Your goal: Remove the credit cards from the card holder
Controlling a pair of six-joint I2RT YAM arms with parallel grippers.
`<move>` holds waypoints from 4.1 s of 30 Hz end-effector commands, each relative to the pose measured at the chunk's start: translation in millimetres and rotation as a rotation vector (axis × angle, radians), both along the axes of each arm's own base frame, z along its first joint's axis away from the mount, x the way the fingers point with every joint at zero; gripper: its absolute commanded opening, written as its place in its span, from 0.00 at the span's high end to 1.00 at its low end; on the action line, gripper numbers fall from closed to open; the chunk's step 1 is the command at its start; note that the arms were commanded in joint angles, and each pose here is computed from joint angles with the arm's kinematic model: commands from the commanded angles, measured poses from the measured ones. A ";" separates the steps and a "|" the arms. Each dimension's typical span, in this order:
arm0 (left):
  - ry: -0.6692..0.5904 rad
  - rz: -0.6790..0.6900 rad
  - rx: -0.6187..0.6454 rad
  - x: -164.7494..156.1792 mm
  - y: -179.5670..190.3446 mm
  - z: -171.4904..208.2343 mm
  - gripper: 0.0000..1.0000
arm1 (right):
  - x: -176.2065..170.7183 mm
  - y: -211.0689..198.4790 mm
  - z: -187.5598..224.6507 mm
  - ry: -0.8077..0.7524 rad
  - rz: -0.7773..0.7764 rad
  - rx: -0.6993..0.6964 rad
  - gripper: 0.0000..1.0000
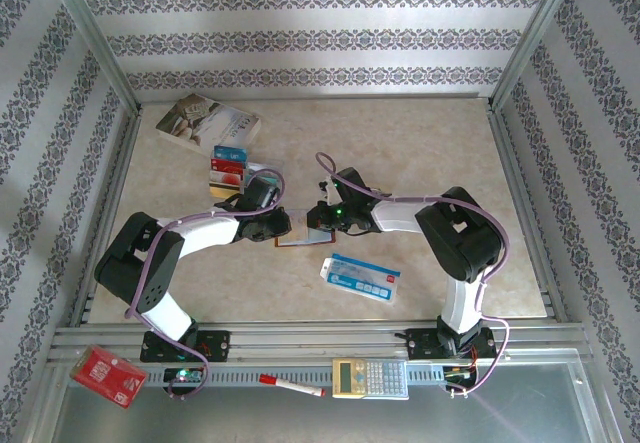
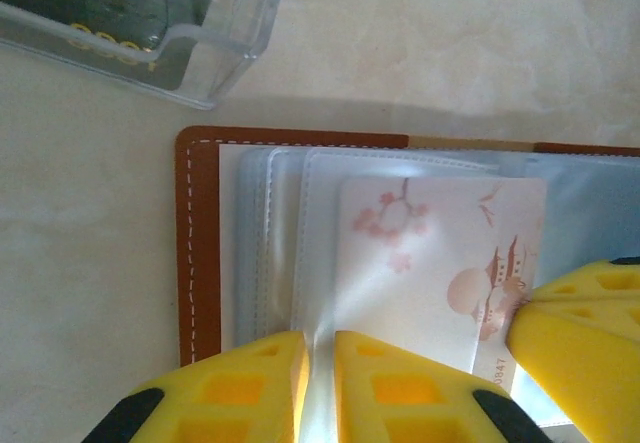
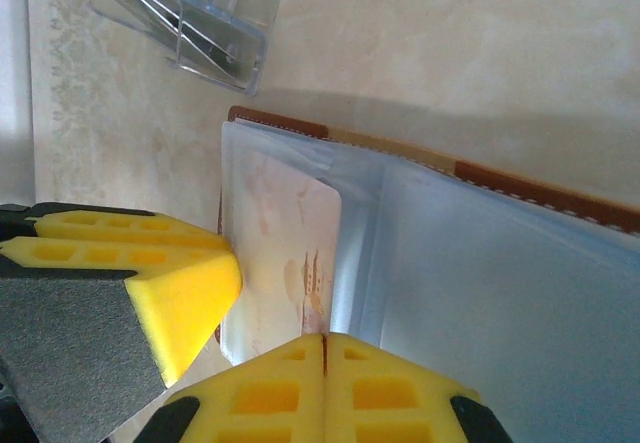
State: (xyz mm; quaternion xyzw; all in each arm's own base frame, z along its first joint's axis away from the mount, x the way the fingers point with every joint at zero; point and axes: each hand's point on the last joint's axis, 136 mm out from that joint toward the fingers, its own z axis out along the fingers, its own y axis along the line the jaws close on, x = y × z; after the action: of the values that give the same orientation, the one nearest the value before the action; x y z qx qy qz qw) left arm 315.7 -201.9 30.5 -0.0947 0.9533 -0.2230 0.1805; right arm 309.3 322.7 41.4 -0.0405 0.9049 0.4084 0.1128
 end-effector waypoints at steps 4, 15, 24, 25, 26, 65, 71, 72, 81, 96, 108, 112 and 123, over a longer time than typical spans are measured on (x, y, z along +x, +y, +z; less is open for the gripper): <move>0.047 0.005 0.053 -13.1 15.2 7.7 0.73 | 7.5 -26.3 17.2 -0.071 -0.052 -0.010 1.00; -0.098 -0.006 -0.173 1.3 -0.9 73.2 0.46 | 6.8 -31.3 54.8 -0.136 -0.070 0.149 1.00; -0.218 -0.017 -0.415 -0.4 -6.5 104.9 0.18 | -3.0 -21.7 99.4 -0.141 -0.033 0.323 1.00; -0.214 -0.021 -0.444 -1.0 -9.3 107.3 0.18 | -4.8 -20.4 105.4 -0.140 -0.028 0.346 1.00; -0.203 -0.021 -0.474 -2.2 -12.0 110.1 0.17 | -5.8 -19.9 110.1 -0.139 -0.025 0.363 1.00; -0.432 -0.174 -0.738 2.6 -34.6 207.3 0.85 | -3.3 -25.3 168.1 -0.146 -0.025 0.568 1.00; -0.461 -0.172 -0.673 5.1 -28.8 203.3 1.00 | 2.6 -33.0 153.0 -0.137 -0.064 0.524 0.86; -0.466 -0.171 -0.642 5.7 -26.8 201.2 1.00 | 5.4 -37.0 147.5 -0.131 -0.084 0.501 0.79; -0.544 -0.189 -0.190 22.4 10.5 195.5 1.00 | 10.6 -68.0 125.0 -0.201 -0.165 0.232 0.44; -0.617 -0.564 0.310 61.2 24.4 198.1 1.00 | 5.3 -109.2 111.4 -0.252 -0.217 0.056 0.28; -0.635 -0.988 0.466 69.4 35.1 175.3 1.00 | -2.1 -118.2 111.6 -0.270 -0.230 0.041 0.19; -0.613 -1.178 0.499 65.6 41.6 166.6 1.00 | -3.3 -121.4 114.2 -0.293 -0.247 0.037 0.02; -0.723 -1.352 0.402 73.0 52.3 162.9 1.00 | -4.7 -125.5 112.7 -0.263 -0.263 0.005 0.02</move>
State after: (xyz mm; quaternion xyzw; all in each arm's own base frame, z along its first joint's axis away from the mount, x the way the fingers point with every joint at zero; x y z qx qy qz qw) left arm 395.9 -148.0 183.4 0.5786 0.7521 -0.0867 0.3035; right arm 302.1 203.2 150.4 0.0181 0.8770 0.3923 0.2768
